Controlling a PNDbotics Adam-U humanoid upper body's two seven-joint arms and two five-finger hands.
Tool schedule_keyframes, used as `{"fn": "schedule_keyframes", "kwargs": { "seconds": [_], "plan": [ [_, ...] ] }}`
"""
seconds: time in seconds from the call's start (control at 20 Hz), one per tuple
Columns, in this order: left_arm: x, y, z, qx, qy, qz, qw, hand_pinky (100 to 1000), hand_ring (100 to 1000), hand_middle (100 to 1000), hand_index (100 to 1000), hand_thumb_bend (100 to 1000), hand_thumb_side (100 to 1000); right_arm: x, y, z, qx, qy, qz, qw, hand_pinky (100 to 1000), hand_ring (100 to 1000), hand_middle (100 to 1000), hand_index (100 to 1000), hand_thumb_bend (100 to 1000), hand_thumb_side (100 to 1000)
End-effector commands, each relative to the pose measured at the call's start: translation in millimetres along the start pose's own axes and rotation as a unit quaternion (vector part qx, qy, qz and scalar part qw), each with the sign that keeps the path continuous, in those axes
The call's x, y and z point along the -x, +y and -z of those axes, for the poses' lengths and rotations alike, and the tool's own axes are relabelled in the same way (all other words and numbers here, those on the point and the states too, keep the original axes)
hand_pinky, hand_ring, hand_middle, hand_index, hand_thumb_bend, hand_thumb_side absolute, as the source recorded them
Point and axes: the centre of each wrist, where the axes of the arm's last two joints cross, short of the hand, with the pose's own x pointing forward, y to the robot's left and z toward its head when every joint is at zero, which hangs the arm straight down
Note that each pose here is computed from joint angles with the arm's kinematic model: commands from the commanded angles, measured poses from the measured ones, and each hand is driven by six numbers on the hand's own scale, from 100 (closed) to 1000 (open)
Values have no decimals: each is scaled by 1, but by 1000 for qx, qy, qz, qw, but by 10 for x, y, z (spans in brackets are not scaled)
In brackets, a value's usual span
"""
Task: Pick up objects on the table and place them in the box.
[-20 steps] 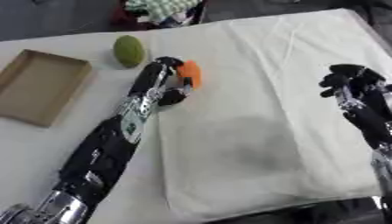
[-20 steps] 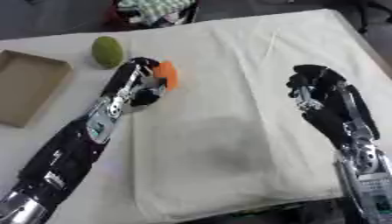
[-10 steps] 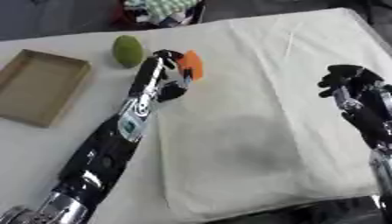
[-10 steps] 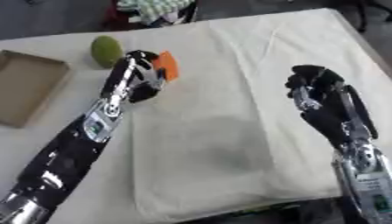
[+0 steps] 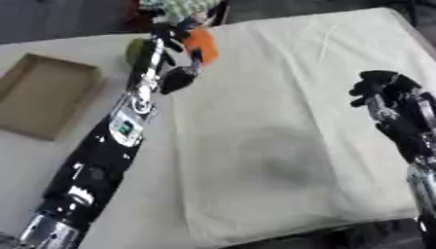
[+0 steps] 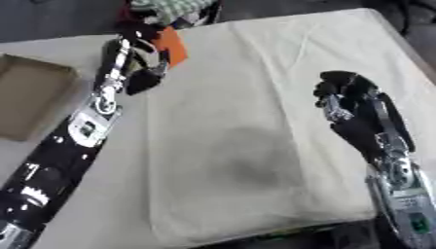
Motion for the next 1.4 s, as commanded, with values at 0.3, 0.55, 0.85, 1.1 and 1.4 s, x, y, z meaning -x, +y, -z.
{"fn": "schedule_keyframes", "kwargs": {
  "seconds": [0.3,0.55,0.85,1.1,1.4],
  "plan": [
    [227,1241,-330,-157,76,31,984,470,640,560,710,100,239,-51,-99,11,15,-7,-14,1000,602,663,595,730,100,421],
    [786,1580,-696,-240,204,53,948,463,656,587,714,100,270,-46,-108,1,17,-6,-17,1000,602,663,595,730,100,421],
    [1441,1671,-1075,-279,347,91,891,471,668,609,724,100,285,-41,-107,-6,16,-5,-17,1000,602,662,595,731,100,420],
    [1604,1558,-1127,-271,376,96,881,477,682,630,733,100,301,-35,-100,-10,14,-4,-16,1000,603,662,595,730,100,419],
    [1628,1422,-1096,-253,378,91,886,519,769,739,762,123,326,-33,-92,-7,12,-5,-15,1000,603,662,595,730,100,419]
  ]
}}
